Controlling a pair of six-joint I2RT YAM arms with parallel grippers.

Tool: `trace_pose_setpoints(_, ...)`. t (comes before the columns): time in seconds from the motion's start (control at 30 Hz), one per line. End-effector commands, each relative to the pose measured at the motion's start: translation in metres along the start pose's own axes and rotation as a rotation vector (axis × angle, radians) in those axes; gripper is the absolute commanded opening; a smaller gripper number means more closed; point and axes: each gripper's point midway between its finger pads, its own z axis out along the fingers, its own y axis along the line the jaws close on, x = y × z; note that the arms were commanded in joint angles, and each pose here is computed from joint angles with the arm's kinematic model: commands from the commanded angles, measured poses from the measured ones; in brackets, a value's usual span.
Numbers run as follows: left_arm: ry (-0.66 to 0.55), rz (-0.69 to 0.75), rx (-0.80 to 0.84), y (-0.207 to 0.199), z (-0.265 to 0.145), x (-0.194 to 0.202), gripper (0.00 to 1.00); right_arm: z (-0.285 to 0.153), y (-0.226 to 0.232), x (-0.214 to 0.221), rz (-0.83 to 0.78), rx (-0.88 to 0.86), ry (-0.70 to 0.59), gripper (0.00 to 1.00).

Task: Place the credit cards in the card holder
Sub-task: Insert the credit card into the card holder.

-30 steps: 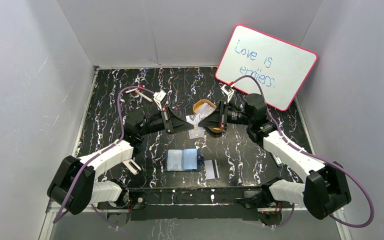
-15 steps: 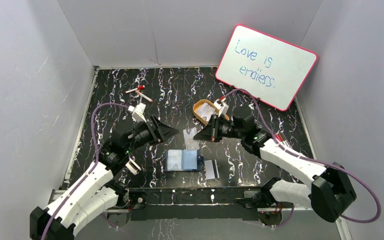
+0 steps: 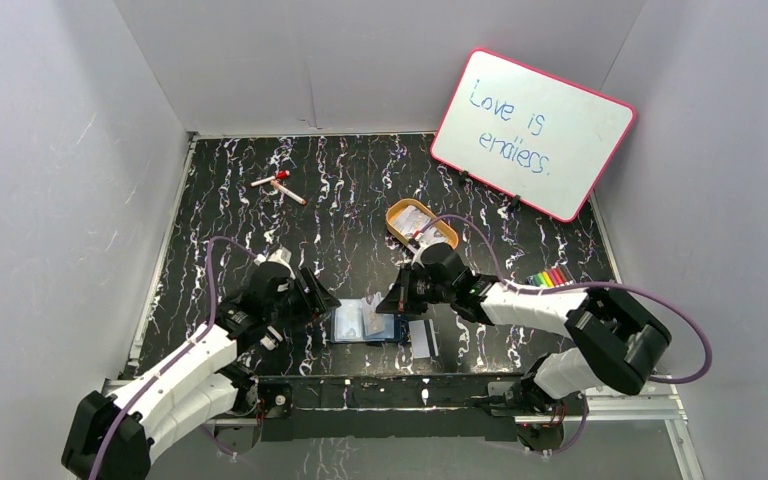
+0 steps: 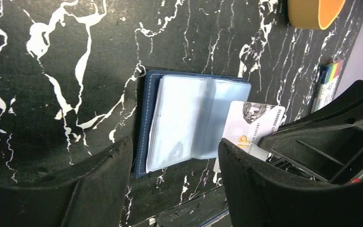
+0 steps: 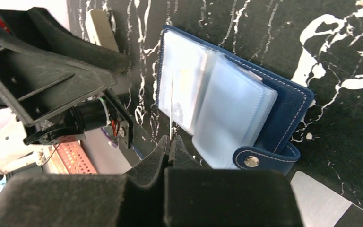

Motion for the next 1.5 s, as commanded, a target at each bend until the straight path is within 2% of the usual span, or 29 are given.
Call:
trace_pose_setpoints(0.0,0.001,-0.027,-0.05,0.013,0.004,0.004,0.63,0.012,0.003,-0.013,0.033,0.009,-0.078,0.0)
trace_pose_setpoints(0.37,0.052,-0.078,-0.066,0.025,0.016,0.02,0.61,0.025,-0.013,-0.011,0.073,0.063,-0.087,0.0)
trace_pose_setpoints(1.47,0.069,-0.097,-0.044,0.027,0.02,0.027,0.53,0.041,-0.018,0.007,0.155,0.038,-0.017,0.0)
